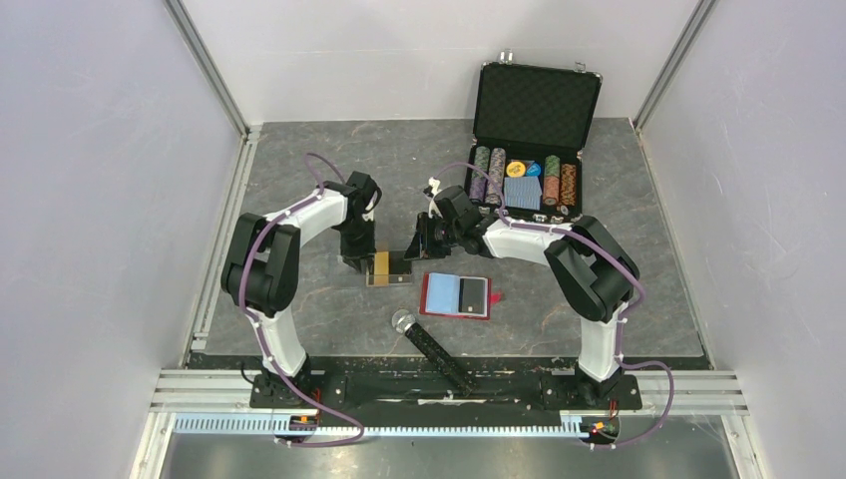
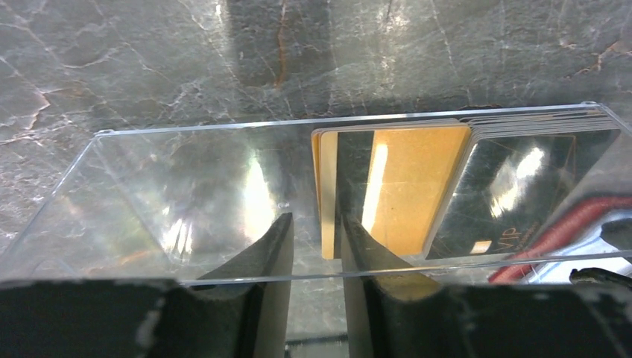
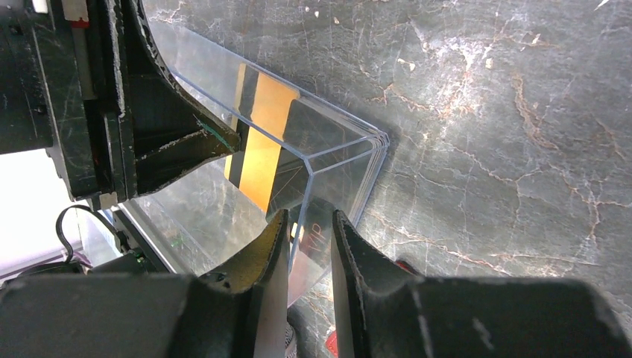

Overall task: Put the credit cards into the card holder
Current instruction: Pick up the credit card from the storage box.

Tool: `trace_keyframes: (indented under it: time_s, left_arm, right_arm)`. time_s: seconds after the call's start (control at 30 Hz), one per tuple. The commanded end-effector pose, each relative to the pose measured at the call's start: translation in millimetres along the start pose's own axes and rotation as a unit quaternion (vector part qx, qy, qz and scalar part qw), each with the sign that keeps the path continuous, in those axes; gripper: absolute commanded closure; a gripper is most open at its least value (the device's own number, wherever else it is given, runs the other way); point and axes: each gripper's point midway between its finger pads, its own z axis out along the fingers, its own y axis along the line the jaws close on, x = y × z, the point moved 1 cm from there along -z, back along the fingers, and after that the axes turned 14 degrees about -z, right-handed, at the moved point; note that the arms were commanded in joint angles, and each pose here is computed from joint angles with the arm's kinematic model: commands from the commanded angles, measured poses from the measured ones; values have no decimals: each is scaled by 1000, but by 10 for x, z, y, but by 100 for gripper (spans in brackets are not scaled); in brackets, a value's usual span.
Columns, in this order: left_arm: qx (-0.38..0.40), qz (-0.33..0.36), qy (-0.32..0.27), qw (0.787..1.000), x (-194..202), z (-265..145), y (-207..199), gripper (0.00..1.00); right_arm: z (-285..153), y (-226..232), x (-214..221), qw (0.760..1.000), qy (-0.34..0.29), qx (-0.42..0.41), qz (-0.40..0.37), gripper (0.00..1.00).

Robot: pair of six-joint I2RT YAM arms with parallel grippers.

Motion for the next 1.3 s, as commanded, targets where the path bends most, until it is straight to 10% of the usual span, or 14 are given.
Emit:
trace_keyframes:
  time_s: [0.0,0.57,1.27]
  left_arm:
    - [42,7,-16,999,-100,131,-144,66]
    - [95,0,-29,995,-109,-34,-332,98]
    - [112,21,-54,992,-84,-354,-490,92]
  right_arm:
    - [-177,440,-34,996,-3,-84,-24,80]
    - [-176,446,-18,996,-2,-85,-24,81]
    - [-169,448,18,996,0,-85,-23,81]
